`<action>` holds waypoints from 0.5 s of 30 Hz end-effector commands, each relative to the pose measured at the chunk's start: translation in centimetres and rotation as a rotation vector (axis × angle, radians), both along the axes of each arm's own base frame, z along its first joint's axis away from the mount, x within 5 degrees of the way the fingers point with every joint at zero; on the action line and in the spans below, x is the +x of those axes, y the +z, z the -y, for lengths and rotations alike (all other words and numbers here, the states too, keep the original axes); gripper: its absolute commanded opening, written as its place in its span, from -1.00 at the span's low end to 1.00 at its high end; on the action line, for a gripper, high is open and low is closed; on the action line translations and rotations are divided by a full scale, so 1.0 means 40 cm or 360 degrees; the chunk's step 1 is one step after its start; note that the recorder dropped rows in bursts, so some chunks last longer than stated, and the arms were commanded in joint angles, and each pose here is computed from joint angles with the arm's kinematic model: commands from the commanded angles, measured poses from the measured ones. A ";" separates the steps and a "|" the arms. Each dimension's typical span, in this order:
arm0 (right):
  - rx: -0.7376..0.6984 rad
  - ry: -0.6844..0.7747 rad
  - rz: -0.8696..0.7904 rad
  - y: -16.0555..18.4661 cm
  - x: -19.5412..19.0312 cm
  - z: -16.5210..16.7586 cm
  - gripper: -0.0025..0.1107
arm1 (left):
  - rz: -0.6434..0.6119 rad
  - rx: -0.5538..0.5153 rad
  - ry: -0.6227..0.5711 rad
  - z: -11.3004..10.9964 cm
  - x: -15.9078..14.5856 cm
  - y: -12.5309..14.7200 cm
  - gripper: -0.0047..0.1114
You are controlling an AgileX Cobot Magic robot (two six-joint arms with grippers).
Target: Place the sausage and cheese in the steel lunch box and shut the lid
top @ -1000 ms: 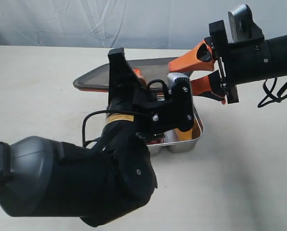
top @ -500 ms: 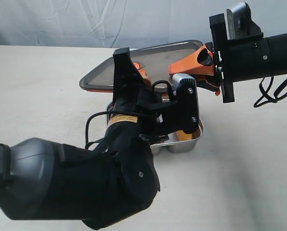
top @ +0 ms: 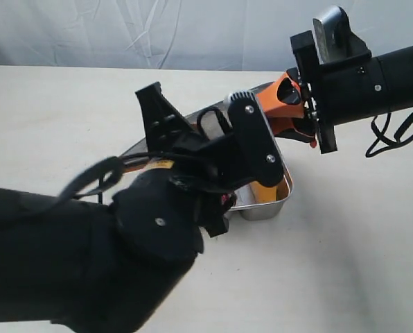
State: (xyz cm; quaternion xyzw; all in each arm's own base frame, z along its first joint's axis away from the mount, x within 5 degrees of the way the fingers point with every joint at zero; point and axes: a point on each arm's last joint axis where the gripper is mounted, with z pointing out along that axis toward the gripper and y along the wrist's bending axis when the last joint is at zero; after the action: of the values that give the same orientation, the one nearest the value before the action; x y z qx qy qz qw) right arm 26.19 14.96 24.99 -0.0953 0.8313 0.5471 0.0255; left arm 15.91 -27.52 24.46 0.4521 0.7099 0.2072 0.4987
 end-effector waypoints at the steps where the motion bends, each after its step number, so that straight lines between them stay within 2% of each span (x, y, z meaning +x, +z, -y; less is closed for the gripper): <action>1: -0.0399 0.0090 0.0261 -0.064 0.013 0.045 -0.97 | 0.0130 -0.0189 0.0257 -0.086 0.002 0.114 -0.58; 5: -0.0337 0.0117 0.0262 -0.057 0.009 0.040 -0.97 | 0.0090 -0.0246 0.0163 -0.078 -0.003 0.121 -0.29; 9: -0.0322 0.0121 0.0281 -0.056 0.009 0.038 -0.97 | 0.0062 -0.0238 0.0119 -0.065 -0.003 0.108 -0.22; 15: -0.0358 0.0072 0.0320 -0.059 0.019 0.041 -0.97 | 0.0076 -0.0182 0.0164 -0.076 -0.003 0.095 -0.03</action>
State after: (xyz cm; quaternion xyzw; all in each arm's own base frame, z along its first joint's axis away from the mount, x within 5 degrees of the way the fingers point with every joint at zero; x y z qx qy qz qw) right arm 26.35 14.62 25.17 -0.1276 0.8314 0.5378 0.0568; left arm 15.28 -25.93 26.84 0.4215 0.7348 0.1574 0.5076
